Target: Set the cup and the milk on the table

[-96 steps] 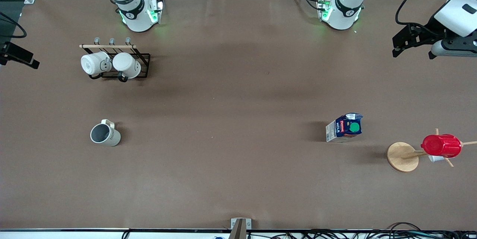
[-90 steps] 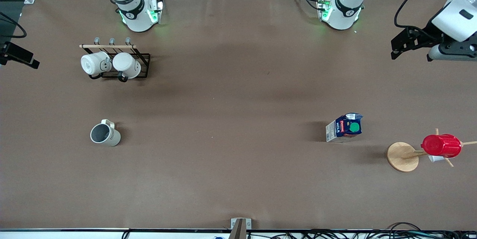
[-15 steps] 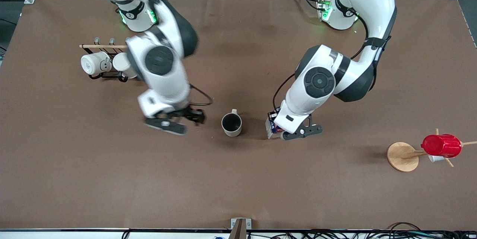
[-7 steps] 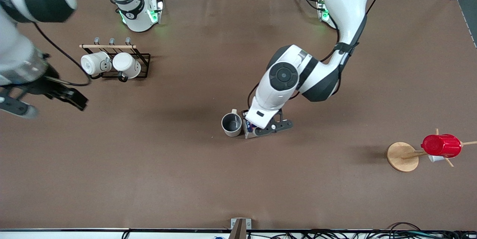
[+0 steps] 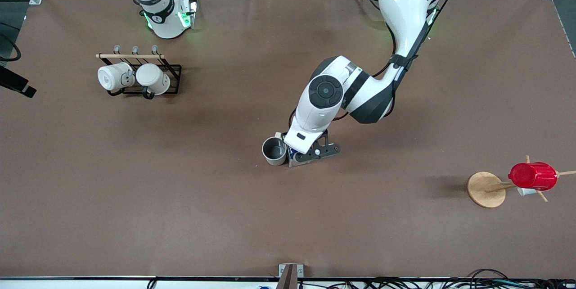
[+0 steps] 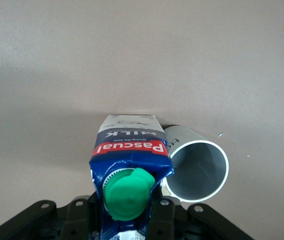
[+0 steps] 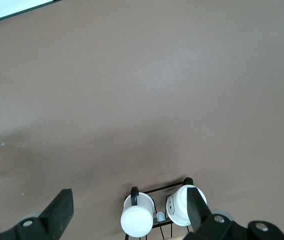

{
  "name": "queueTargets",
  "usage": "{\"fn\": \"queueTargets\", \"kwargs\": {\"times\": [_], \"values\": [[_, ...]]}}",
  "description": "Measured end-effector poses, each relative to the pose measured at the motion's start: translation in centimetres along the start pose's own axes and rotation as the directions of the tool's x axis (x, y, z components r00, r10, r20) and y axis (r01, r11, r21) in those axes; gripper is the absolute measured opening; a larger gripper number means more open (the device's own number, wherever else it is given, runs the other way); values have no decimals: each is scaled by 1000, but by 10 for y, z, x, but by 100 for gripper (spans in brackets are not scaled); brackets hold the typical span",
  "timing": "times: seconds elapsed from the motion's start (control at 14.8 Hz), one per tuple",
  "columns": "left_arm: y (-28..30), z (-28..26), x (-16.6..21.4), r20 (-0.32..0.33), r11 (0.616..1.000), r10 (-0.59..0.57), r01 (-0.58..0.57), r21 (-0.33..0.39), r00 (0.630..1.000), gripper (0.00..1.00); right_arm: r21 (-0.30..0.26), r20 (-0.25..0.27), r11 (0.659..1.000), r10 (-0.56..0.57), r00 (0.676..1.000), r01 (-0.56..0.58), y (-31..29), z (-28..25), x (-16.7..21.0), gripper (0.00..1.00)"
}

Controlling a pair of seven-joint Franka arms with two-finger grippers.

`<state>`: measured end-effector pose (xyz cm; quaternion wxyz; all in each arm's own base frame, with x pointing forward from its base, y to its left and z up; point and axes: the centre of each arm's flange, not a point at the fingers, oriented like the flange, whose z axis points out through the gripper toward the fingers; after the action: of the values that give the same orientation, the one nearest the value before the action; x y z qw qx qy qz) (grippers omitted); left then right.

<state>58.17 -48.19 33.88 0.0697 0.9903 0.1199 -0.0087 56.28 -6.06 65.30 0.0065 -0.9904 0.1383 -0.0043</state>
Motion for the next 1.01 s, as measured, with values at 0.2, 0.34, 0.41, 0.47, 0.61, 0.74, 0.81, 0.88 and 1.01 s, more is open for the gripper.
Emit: {"fn": "queueTargets", "kwargs": {"times": [0.2, 0.34, 0.41, 0.47, 0.61, 0.74, 0.81, 0.88, 1.01], "values": [[1, 6, -1, 4, 1000, 0, 0, 3, 1000, 43, 2, 12, 999, -38, 999, 38, -21, 5, -4, 100], [1, 13, -1, 5, 1000, -1, 1, 3, 1000, 60, 3, 12, 999, -45, 999, 45, -25, 5, -5, 100], [1, 12, 1, 3, 1000, -3, 3, 1, 1000, 69, 3, 12, 999, -46, 999, 46, -25, 5, -5, 100], [1, 5, 4, -4, 1000, -6, 6, -5, 1000, 80, 3, 12, 999, -47, 999, 47, -26, 5, -5, 100], [-3, -26, 11, -16, 1000, -16, 16, -6, 1000, 98, 3, 12, 999, -47, 999, 47, -26, 5, -5, 100], [-18, -78, 21, -30, 999, -37, 37, 3, 999, 100, 3, 13, 999, -47, 999, 47, -26, 6, -5, 100], [-30, -103, 27, -49, 999, -34, 35, 20, 998, 100, 3, 13, 999, -47, 999, 47, -26, 6, -5, 100], [-42, -128, 33, -80, 999, -15, 19, 47, 997, 100, 2, 13, 999, -48, 999, 48, -26, 6, -5, 100], [-66, -168, 39, -125, 994, 26, -12, 111, 992, 100, 3, 13, 999, -51, 999, 51, -28, 6, -5, 100]]}}
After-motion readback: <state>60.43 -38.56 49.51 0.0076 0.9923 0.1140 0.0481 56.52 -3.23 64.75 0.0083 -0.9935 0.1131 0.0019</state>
